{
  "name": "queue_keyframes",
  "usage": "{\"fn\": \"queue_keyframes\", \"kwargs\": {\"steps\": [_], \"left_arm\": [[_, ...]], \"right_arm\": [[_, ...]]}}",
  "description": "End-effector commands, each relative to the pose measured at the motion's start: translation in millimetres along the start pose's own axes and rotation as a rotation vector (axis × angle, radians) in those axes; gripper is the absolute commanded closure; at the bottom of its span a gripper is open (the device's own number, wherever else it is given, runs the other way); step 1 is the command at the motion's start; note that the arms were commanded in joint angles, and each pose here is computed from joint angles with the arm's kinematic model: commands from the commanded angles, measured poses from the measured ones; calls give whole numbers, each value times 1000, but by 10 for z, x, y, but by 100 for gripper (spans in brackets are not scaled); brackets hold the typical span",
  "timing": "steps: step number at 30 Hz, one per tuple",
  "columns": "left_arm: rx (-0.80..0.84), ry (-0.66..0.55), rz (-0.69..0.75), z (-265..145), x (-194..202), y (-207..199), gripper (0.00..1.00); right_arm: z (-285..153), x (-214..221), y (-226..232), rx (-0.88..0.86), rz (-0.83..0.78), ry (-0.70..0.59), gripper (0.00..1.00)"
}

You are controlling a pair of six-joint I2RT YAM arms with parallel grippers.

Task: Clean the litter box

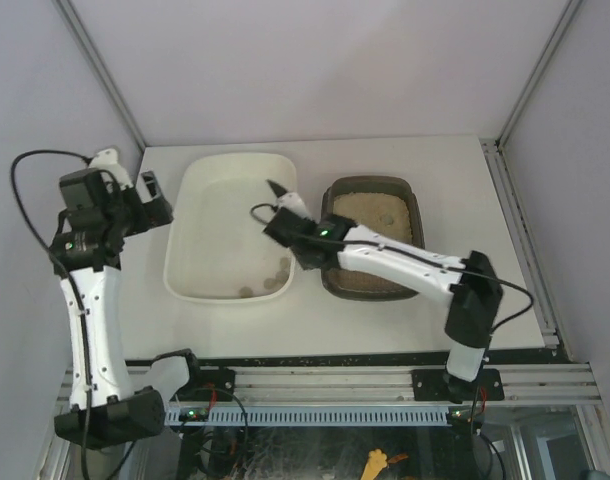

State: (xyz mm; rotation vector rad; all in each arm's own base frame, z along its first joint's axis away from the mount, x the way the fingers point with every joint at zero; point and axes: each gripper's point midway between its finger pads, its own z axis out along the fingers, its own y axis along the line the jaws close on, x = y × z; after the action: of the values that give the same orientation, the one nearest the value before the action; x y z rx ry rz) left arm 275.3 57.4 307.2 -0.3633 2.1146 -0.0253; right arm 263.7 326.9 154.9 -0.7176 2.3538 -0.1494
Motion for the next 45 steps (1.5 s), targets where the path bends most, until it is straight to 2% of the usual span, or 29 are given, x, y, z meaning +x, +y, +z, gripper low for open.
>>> {"fn": "queue_keyframes", "kwargs": {"steps": [1, 4, 8, 12, 16, 19, 23, 30, 36, 45], "left_arm": [[97, -2, 88, 238, -121, -506, 0], [256, 45, -38, 373, -97, -1019, 0], [481, 138, -144, 465, -12, -1773, 0], [646, 337, -271, 466, 282, -2392, 0], [730, 468, -300, 393, 475, -2703, 0], [744, 450, -266, 330, 474, -2656, 0], [709, 402, -203, 301, 520, -2355, 0], [638, 441, -190, 337, 793, -1887, 0], [599, 389, -179, 313, 842, -1683, 0], [576, 395, -197, 312, 912, -1564, 0]], "right_arm": [[-390, 92, -473, -172, 215, 44, 100], [-485, 433, -673, -301, 406, 160, 100], [-505, 836, -982, -318, 678, 376, 100], [-445, 1056, -1091, -234, 698, 478, 100], [-285, 1243, -1207, -148, 701, 584, 100], [-176, 1304, -1339, -64, 686, 620, 100], [-71, 1357, -1486, 22, 661, 679, 100], [87, 1339, -1653, 104, 644, 736, 100], [260, 1329, -1764, 115, 653, 772, 100], [543, 1312, -1755, 46, 660, 799, 100]]}}
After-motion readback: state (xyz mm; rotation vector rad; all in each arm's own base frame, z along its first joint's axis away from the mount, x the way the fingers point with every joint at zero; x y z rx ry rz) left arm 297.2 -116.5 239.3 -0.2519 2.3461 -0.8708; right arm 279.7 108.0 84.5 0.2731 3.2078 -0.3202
